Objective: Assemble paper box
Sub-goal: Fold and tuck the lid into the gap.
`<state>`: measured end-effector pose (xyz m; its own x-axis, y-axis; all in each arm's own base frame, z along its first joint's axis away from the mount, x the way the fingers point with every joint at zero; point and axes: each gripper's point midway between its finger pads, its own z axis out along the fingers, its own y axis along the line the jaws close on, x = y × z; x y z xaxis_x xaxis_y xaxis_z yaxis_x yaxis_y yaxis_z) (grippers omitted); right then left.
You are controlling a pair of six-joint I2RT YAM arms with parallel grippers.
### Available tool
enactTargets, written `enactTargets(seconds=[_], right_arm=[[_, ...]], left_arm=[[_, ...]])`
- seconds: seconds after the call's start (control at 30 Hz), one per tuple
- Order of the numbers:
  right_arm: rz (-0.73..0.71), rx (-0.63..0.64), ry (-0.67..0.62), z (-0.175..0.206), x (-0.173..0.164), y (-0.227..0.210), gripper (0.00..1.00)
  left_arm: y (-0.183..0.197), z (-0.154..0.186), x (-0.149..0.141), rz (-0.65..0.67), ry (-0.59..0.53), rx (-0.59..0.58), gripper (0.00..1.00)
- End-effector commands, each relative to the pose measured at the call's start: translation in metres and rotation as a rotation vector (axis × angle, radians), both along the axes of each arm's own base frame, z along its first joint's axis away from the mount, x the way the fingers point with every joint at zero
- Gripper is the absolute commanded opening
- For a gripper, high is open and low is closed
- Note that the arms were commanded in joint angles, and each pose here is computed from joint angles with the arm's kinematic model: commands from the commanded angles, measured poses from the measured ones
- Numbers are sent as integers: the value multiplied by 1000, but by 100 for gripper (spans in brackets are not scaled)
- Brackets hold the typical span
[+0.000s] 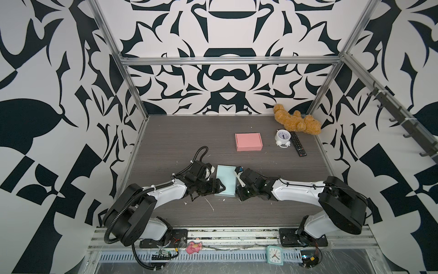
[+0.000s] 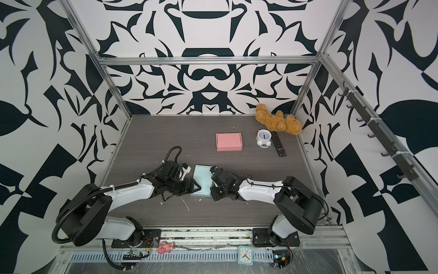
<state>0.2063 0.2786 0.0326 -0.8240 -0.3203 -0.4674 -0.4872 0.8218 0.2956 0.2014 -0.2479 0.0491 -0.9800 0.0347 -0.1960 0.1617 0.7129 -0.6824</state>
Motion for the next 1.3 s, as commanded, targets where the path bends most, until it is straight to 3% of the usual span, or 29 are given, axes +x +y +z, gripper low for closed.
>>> enactTargets(seconds=[0.0, 0.27, 0.57, 0.97, 1.27], right_arm=[[-1, 13, -64, 17, 15, -3, 16], [-48, -6, -84, 32, 51, -28, 14], [-67, 10, -80, 28, 84, -25, 12], [-73, 13, -55, 9, 103, -13, 11], [-73, 40, -36, 0, 108, -3, 10]], left_arm=[[3, 18, 7, -14, -22, -7, 79], [8, 33, 24, -23, -66, 29, 82], [9, 33, 59, -11, -83, 3, 83], [-11, 24, 89, -37, -61, -49, 82], [-19, 16, 95, -47, -42, -79, 76]])
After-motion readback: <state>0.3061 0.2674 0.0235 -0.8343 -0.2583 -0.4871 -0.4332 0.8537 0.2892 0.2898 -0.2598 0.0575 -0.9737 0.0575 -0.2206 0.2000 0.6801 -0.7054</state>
